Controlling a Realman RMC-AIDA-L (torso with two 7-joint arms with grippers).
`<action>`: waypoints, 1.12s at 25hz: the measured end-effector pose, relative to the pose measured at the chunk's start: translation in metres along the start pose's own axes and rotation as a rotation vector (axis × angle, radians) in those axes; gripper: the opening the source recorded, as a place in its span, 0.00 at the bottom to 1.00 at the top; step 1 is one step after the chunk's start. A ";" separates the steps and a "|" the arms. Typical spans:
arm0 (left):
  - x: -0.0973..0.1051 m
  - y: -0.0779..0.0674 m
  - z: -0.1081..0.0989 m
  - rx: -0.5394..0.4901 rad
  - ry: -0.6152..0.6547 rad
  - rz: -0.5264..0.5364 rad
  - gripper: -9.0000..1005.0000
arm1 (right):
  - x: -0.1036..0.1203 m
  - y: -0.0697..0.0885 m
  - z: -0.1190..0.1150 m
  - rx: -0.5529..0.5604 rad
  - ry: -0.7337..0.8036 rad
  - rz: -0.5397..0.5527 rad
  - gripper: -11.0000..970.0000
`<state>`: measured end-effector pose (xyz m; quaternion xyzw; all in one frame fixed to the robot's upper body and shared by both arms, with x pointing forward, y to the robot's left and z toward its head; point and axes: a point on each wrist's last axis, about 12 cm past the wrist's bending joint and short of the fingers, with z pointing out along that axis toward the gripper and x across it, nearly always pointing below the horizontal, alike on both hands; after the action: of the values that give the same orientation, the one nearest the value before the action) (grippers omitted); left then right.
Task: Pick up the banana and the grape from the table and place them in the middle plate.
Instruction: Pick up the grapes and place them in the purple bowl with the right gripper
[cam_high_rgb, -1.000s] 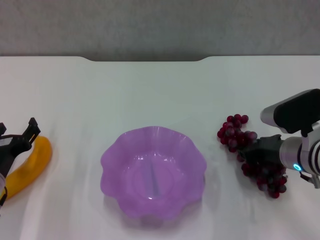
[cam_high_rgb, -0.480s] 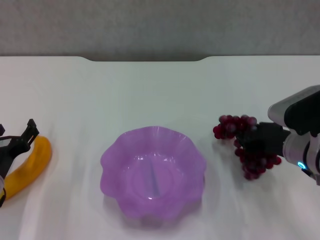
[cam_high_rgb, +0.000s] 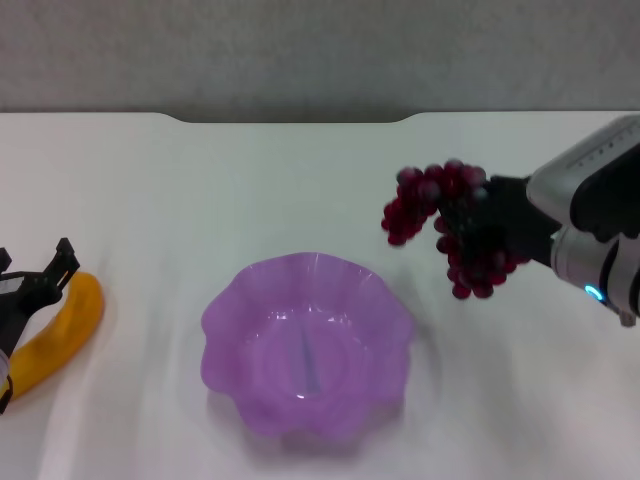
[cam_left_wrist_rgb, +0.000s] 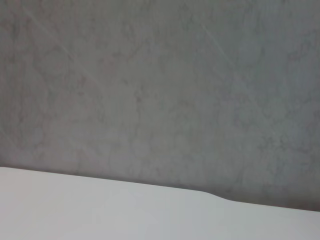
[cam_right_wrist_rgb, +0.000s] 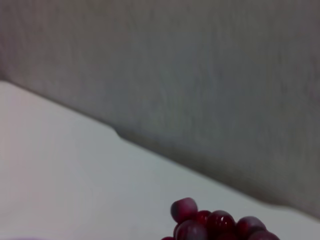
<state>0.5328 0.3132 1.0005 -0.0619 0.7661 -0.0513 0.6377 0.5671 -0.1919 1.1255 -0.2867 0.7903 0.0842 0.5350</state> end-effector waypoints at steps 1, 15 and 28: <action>0.000 0.000 0.000 0.001 0.000 0.000 0.88 | -0.006 0.001 -0.002 -0.002 -0.019 -0.013 0.32; -0.002 -0.004 0.003 0.013 -0.004 0.001 0.88 | -0.041 0.047 0.001 -0.129 -0.128 -0.135 0.32; -0.002 -0.005 0.004 0.015 -0.007 -0.001 0.88 | -0.017 0.077 0.009 -0.159 -0.140 -0.170 0.32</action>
<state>0.5370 0.3086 1.0030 -0.0574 0.7634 -0.0572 0.6408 0.5367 -0.1185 1.1239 -0.3875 0.7147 0.1210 0.5696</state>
